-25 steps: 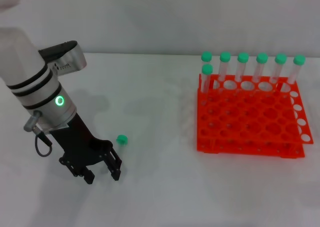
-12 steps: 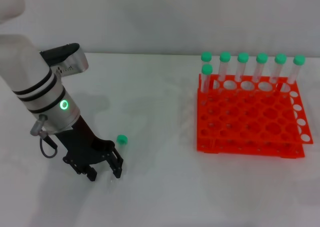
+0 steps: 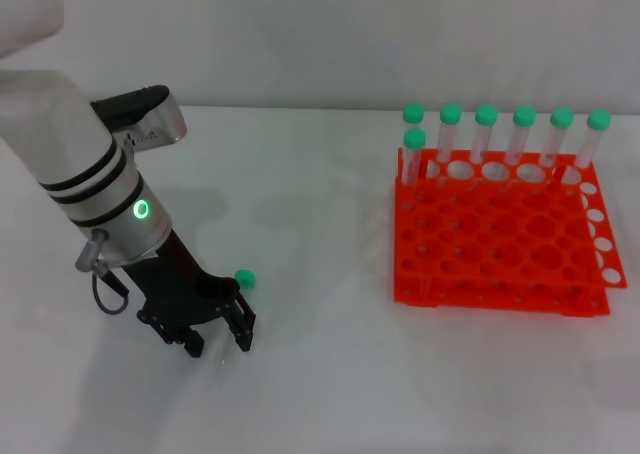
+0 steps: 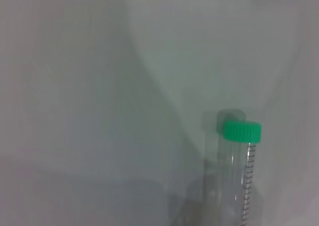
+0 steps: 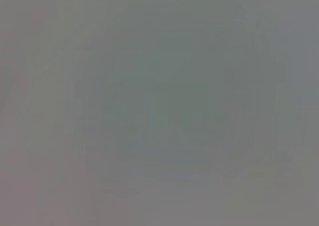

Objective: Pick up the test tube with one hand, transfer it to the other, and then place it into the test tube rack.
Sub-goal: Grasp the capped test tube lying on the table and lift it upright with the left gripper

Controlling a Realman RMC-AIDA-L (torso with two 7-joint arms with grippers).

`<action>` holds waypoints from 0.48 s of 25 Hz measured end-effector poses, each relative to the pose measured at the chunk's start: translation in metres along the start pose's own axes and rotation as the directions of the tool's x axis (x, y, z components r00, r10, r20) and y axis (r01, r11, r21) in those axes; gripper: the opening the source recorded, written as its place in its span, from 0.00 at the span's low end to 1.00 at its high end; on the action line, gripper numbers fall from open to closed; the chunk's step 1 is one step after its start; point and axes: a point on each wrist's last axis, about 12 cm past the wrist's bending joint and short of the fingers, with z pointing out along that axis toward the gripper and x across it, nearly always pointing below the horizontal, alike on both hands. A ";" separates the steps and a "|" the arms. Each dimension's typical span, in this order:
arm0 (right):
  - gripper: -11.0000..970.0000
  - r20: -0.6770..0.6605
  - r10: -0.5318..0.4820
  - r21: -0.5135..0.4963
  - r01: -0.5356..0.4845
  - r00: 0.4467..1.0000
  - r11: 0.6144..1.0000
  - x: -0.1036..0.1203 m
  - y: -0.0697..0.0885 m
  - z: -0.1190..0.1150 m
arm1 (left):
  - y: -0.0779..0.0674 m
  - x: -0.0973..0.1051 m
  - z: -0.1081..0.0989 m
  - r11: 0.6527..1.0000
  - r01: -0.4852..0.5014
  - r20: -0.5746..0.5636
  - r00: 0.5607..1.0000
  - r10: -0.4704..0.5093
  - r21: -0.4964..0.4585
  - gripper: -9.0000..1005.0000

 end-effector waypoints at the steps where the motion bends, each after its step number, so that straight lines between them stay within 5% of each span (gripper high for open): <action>1: 0.69 0.000 -0.002 0.001 0.002 1.000 1.000 0.000 0.000 0.000 | 0.000 0.000 0.000 1.000 0.000 0.000 1.000 0.000 0.000 0.64; 12: 0.69 0.001 -0.012 -0.003 0.012 1.000 1.000 0.000 0.000 0.000 | -0.010 0.000 0.005 1.000 -0.011 -0.012 1.000 0.011 0.008 0.47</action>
